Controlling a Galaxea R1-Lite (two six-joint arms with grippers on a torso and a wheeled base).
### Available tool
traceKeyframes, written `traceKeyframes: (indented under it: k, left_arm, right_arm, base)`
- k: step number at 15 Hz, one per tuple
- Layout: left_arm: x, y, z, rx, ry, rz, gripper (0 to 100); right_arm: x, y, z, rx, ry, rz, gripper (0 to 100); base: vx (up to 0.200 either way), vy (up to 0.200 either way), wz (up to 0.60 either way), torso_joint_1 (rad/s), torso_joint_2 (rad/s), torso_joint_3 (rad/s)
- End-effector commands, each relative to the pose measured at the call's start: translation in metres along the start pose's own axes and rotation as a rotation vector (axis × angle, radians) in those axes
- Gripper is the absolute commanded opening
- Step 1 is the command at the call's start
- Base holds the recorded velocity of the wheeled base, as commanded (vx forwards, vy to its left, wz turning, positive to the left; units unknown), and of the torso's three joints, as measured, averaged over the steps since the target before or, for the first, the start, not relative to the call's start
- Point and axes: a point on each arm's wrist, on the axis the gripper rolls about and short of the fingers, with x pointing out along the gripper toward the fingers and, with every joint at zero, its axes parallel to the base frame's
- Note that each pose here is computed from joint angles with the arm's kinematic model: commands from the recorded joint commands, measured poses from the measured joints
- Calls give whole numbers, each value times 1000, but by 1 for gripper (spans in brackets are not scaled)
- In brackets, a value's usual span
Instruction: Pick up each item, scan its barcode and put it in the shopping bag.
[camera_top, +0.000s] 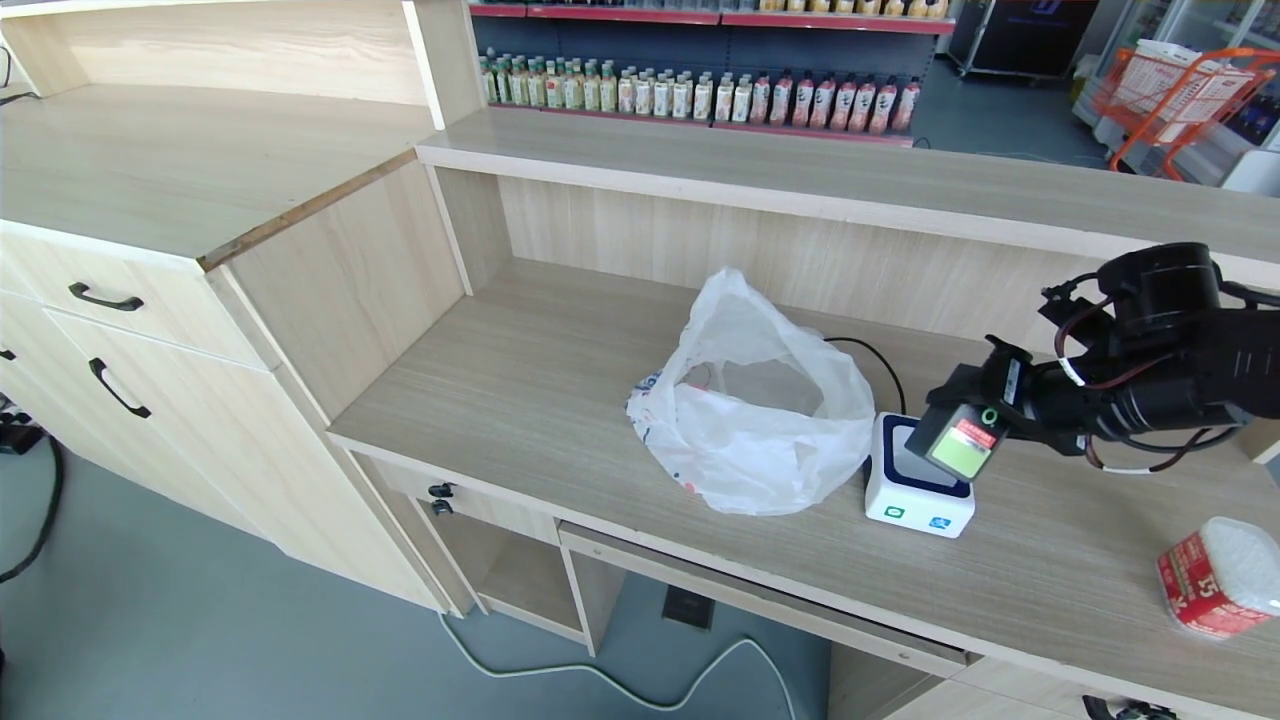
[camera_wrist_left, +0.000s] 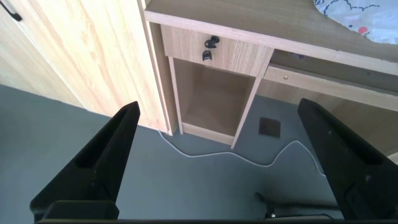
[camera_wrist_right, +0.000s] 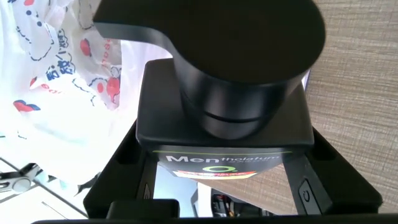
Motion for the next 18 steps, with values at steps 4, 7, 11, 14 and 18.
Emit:
traceKeyframes:
  k: [4, 7, 11, 14, 18]
  left_arm:
    - [0, 0, 0, 0, 0, 0, 100]
    - [0, 0, 0, 0, 0, 0, 100]
    - [0, 0, 0, 0, 0, 0, 100]
    - [0, 0, 0, 0, 0, 0, 100]
    - [0, 0, 0, 0, 0, 0, 100]
  right_arm:
    - [10, -2, 0, -1, 11, 2, 0]
    - [18, -3, 1, 0, 17, 1, 0]
    - [17, -3, 1, 0, 17, 1, 0]
    - [-8, 14, 8, -64, -55, 44, 0]
    - [-107, 16, 13, -913, -336, -87, 0]
  base:
    - [0, 0, 0, 0, 0, 0]
    - [0, 0, 0, 0, 0, 0]
    - [0, 0, 0, 0, 0, 0]
    - [0, 0, 0, 0, 0, 0]
    - [0, 0, 0, 0, 0, 0]
